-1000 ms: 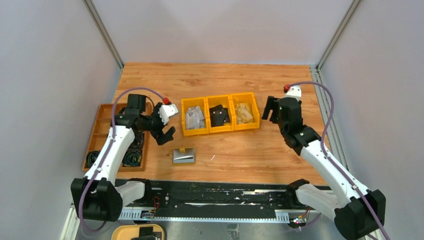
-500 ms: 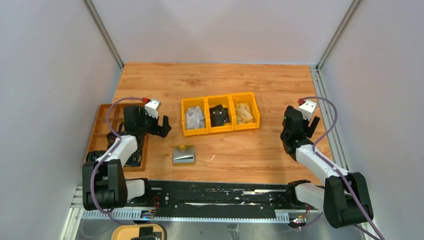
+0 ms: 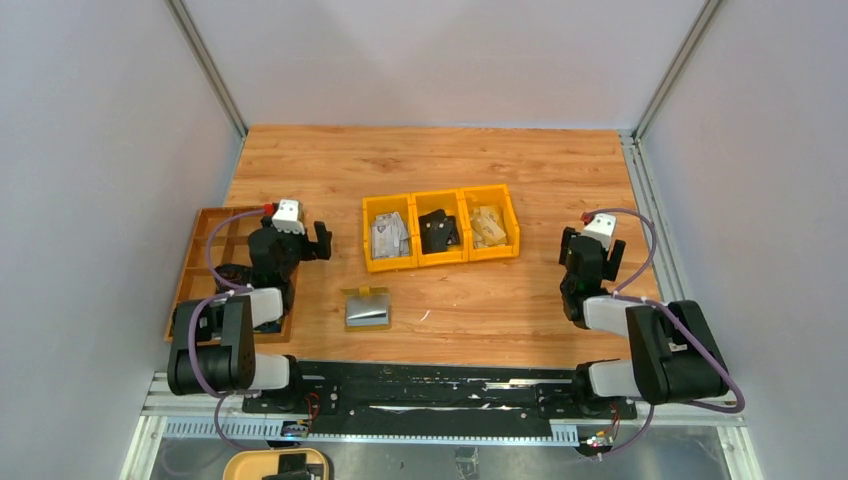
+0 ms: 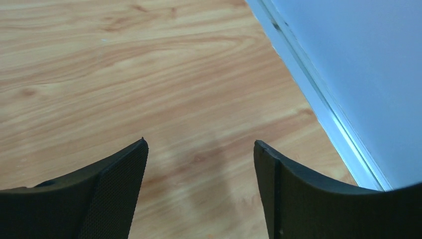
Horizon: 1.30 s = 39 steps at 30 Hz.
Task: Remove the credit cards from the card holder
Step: Reset both arms
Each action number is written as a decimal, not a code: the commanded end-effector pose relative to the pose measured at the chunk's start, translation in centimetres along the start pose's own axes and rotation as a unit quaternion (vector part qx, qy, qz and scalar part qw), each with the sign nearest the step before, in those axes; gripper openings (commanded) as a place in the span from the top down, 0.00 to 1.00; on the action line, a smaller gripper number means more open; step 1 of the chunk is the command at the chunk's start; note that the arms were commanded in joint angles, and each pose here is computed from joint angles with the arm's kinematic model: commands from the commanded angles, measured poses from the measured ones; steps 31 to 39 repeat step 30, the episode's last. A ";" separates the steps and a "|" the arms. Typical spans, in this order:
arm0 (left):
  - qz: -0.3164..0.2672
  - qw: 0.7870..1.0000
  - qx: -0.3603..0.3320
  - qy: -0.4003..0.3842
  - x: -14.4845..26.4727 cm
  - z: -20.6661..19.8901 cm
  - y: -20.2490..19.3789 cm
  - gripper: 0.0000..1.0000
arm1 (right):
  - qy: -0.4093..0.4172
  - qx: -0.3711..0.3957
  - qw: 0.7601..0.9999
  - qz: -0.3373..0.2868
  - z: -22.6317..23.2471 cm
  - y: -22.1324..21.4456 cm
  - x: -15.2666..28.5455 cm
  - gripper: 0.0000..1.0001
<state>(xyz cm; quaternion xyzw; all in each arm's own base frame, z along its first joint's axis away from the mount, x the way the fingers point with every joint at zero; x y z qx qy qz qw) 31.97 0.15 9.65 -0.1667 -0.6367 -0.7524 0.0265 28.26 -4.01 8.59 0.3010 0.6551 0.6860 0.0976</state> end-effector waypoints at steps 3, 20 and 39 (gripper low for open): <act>-0.108 0.990 -0.037 0.085 2.1 0.2 1.4 0.00 | 0.132 0.007 0.988 -0.080 2.1 0.5 0.3 0.15; -0.074 0.991 -0.038 0.106 1.1 0.3 0.8 0.00 | 0.120 0.017 0.992 -0.040 2.2 0.2 -0.6 0.10; -0.074 0.991 -0.038 0.105 1.1 0.3 0.8 0.00 | 0.121 0.016 0.992 -0.041 2.3 0.2 -0.6 0.09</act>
Point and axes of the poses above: each gripper's point midway between its finger pads, its own x axis back along the fingers, its own z axis along the line the jaws close on, y = z × x, the point moved 5 cm from there along x, back along the fingers, and after that the axes turned 11 degrees about -x, right-handed, at the moved point
